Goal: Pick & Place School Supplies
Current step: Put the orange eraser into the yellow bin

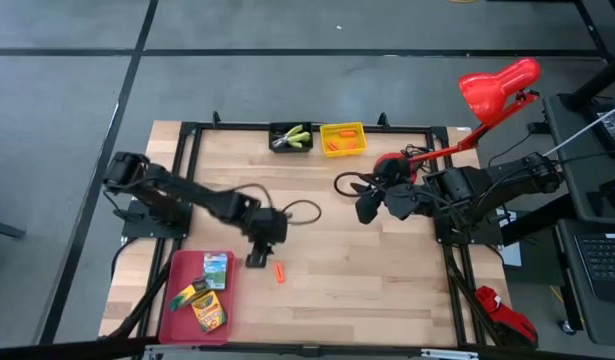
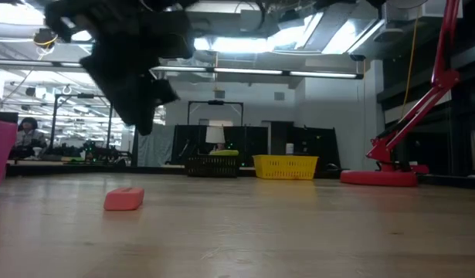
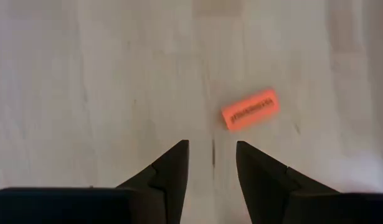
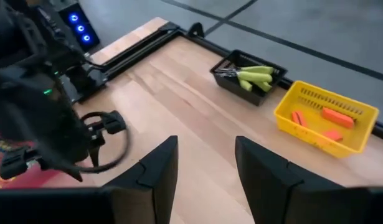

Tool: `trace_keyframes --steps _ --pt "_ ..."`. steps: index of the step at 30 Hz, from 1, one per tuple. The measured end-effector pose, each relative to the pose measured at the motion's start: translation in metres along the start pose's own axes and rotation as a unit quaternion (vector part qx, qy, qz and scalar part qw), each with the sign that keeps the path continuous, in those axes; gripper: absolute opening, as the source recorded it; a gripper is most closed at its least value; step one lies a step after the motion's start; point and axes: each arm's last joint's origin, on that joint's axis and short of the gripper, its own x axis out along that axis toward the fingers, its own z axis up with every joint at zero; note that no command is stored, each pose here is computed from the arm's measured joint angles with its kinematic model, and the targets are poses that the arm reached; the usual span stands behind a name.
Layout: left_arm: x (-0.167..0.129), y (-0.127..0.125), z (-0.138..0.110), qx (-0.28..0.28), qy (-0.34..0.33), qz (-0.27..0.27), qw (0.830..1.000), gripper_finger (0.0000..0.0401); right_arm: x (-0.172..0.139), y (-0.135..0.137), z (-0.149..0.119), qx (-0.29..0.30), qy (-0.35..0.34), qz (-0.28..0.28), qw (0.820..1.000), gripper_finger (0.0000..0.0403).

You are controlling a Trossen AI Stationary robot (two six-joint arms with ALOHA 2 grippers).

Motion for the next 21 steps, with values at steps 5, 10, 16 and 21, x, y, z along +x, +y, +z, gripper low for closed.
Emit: trace_keyframes --steps 5,10,16,21 --pt "0.007 -0.023 -0.002 -0.040 -0.042 0.008 0.998 0.0141 -0.002 0.003 -0.003 -0.008 0.012 0.016 1.000 0.0162" --pt "0.015 -0.015 0.001 -0.092 -0.018 -0.076 0.993 0.0150 -0.009 0.009 -0.008 -0.025 0.019 0.038 0.999 0.0162" --pt "0.037 0.007 0.002 -0.131 0.029 -0.152 0.979 0.0149 -0.016 0.014 -0.013 -0.024 0.020 0.053 0.998 0.0162" --pt "0.048 0.020 0.005 -0.125 0.026 -0.175 0.976 0.0152 -0.022 0.018 -0.017 -0.016 0.007 0.052 0.998 0.0162"
